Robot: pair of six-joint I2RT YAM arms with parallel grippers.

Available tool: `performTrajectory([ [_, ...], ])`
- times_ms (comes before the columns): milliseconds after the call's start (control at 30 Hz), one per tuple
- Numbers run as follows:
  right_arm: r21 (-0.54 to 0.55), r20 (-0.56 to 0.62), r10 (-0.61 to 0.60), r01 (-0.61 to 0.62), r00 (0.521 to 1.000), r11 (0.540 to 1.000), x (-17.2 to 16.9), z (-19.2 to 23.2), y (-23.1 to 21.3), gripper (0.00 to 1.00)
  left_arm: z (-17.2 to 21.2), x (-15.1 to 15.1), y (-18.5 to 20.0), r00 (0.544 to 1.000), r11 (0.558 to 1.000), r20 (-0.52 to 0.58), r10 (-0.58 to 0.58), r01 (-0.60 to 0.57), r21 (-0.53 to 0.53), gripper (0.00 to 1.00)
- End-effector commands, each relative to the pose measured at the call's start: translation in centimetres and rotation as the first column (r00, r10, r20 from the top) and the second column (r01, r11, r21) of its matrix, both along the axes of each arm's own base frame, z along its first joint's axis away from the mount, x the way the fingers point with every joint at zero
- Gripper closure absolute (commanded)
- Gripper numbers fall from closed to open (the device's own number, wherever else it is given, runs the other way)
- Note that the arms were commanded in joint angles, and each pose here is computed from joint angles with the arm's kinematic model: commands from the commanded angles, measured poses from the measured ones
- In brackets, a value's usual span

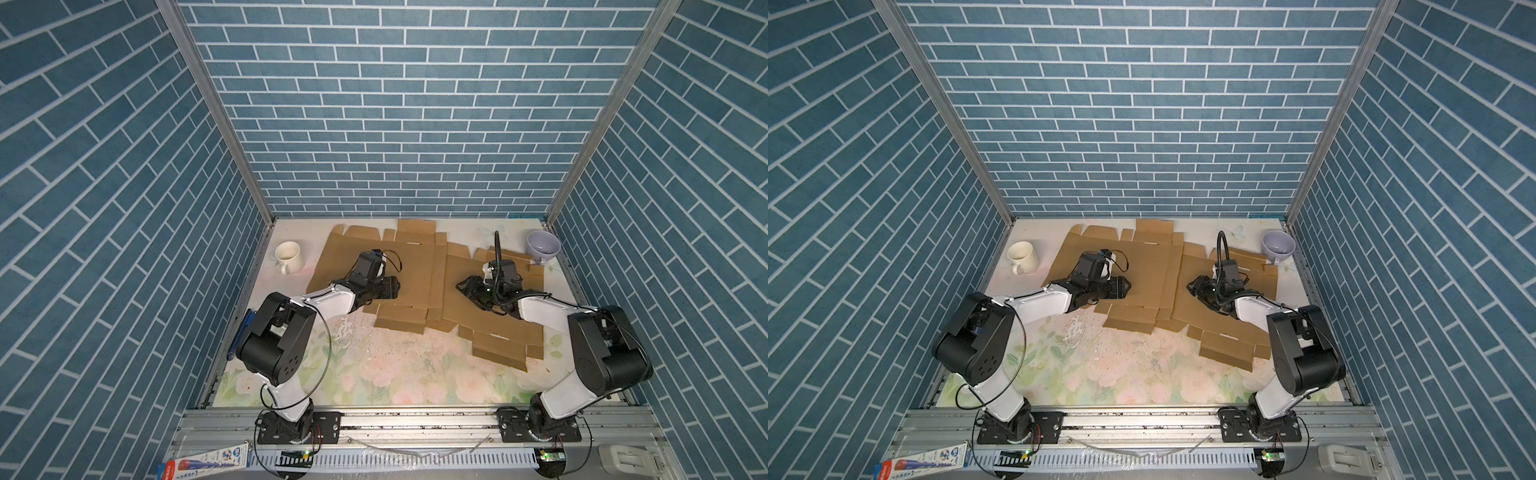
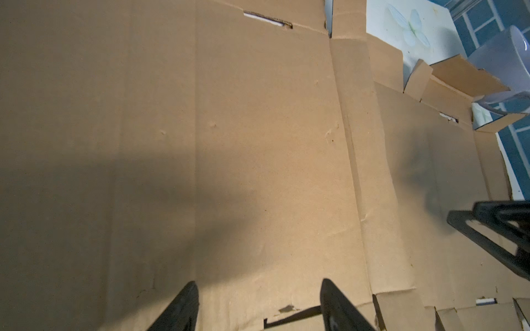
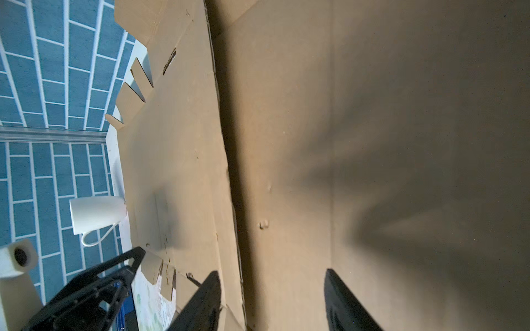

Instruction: Fold the paper box

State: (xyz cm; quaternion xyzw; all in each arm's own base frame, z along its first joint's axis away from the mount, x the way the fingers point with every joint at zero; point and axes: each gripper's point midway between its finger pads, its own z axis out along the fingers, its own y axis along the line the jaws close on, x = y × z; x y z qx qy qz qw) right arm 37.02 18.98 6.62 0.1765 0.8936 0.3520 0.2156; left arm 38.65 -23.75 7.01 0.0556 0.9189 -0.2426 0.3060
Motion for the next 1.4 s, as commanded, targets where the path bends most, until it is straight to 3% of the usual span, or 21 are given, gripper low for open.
performTrajectory([
  [0,0.117,0.086,-0.003,-0.007,0.996,0.993,3.2,2.7,2.7,0.44,0.1,0.1,-1.3,1.000,0.998,0.010,-0.026,0.026,-0.062,0.34],
  [533,0.144,0.049,0.082,-0.088,0.995,0.986,3.4,-1.3,7.5,0.56,-3.2,-2.0,-1.5,0.998,0.989,-0.061,-0.020,0.011,-0.147,0.44],
  [733,0.177,0.099,0.104,-0.120,0.990,0.977,3.6,-0.6,8.6,0.73,-2.7,-2.2,-1.7,0.998,0.987,-0.061,-0.031,0.021,-0.162,0.46],
  [900,0.204,0.118,0.159,-0.181,0.980,0.962,3.6,0.6,9.4,0.99,1.1,-2.1,-1.5,0.999,0.987,0.000,-0.043,0.043,-0.156,0.45],
  [1033,0.234,0.125,0.259,-0.282,0.958,0.930,2.1,3.8,9.3,1.00,6.3,-2.4,-0.9,0.995,0.989,0.079,-0.066,0.076,-0.128,0.43],
  [1133,0.249,0.102,0.385,-0.398,0.917,0.883,-1.0,6.6,8.5,1.00,10.5,-2.9,-0.3,0.985,0.988,0.152,-0.085,0.102,-0.112,0.42],
  [1267,0.152,0.037,0.546,-0.545,0.837,0.825,-6.4,8.8,6.2,1.00,14.4,-3.5,0.1,0.969,0.985,0.226,-0.100,0.128,-0.114,0.41],
  [1367,0.047,-0.041,0.583,-0.582,0.811,0.812,-9.3,8.8,4.0,1.00,15.8,-3.9,-0.3,0.961,0.978,0.252,-0.113,0.152,-0.141,0.41],
])
